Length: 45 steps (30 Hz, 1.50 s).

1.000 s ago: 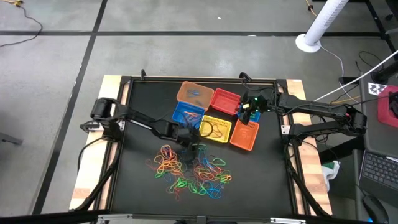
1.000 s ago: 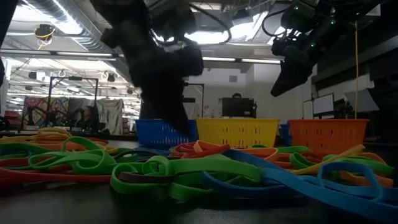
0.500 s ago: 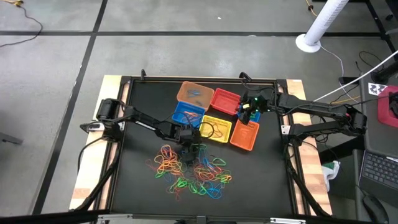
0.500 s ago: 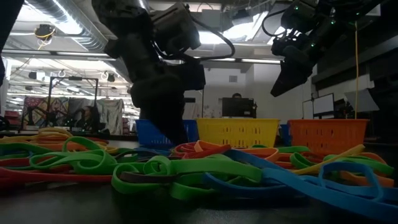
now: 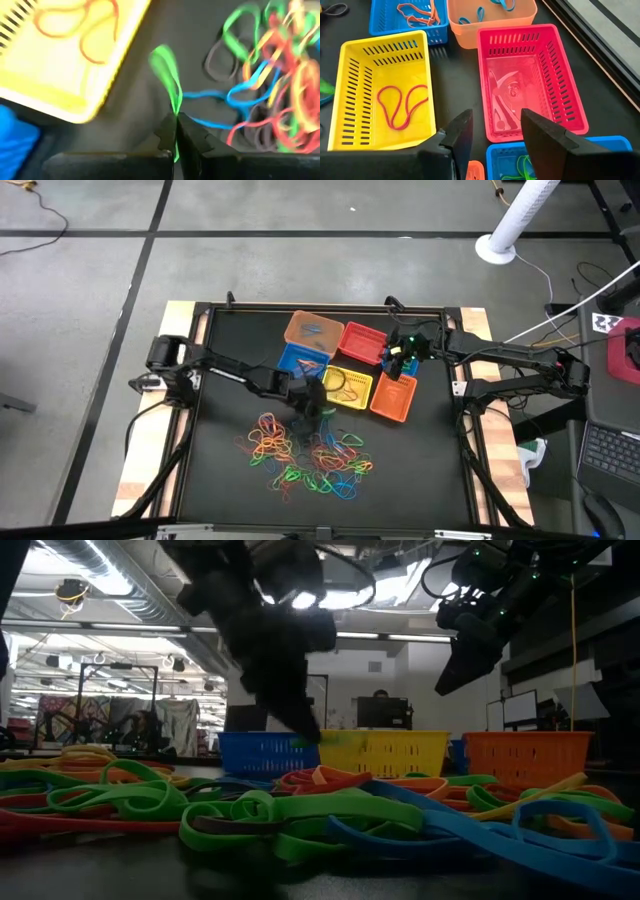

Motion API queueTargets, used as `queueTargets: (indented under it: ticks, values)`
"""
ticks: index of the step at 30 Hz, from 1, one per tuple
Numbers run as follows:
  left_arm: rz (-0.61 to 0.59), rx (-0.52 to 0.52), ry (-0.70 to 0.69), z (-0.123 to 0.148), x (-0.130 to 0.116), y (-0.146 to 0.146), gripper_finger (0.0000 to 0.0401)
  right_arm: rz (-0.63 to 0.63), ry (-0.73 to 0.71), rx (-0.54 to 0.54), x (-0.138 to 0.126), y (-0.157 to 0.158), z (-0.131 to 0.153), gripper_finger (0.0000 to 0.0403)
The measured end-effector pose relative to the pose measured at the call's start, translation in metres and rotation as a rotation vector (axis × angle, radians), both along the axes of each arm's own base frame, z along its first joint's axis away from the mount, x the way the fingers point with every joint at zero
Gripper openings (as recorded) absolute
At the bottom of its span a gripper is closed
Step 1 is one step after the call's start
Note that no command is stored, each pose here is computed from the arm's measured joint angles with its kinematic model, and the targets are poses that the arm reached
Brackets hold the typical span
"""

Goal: Sort rubber bands into baskets
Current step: Put the green rubber band into the right blue basket

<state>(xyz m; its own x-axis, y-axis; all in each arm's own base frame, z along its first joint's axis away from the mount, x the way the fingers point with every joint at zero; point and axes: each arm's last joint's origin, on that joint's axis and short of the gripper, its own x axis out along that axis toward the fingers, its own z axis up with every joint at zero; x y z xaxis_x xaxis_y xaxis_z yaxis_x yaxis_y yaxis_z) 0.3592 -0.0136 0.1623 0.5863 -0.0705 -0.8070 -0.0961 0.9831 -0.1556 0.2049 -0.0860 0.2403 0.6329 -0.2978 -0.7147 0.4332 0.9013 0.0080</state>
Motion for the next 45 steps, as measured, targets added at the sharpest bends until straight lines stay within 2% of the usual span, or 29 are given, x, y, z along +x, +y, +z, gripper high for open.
queueTargets:
  ticks: [3, 8, 12, 17, 20, 26, 45]
  values:
    - [0.014, -0.005, -0.038, 0.013, 0.0, 0.005, 0.0003, 0.045, -0.037, 0.037, 0.002, 0.001, 0.001, 0.0168]
    - [0.05, -0.012, -0.115, 0.035, 0.001, 0.016, 0.0003, 0.218, -0.169, 0.133, 0.009, 0.005, 0.008, 0.0168]
    - [0.078, -0.012, -0.164, 0.05, 0.005, 0.025, 0.0003, 0.326, -0.249, 0.13, 0.013, 0.007, 0.014, 0.0168]
    - [0.106, -0.008, -0.224, 0.067, 0.012, 0.036, 0.0002, 0.364, -0.327, 0.101, 0.017, 0.006, 0.021, 0.0168]
    - [0.124, -0.004, -0.272, 0.074, 0.015, 0.043, 0.0002, 0.38, -0.347, 0.093, 0.018, 0.006, 0.022, 0.0168]
    - [0.157, 0.005, -0.357, 0.086, 0.02, 0.057, 0.0002, 0.505, -0.372, 0.087, 0.018, 0.009, 0.024, 0.0168]
    - [0.113, 0.081, -0.497, 0.099, 0.026, 0.063, 0.0002, 0.548, -0.429, -0.034, 0.022, 0.007, 0.031, 0.0168]
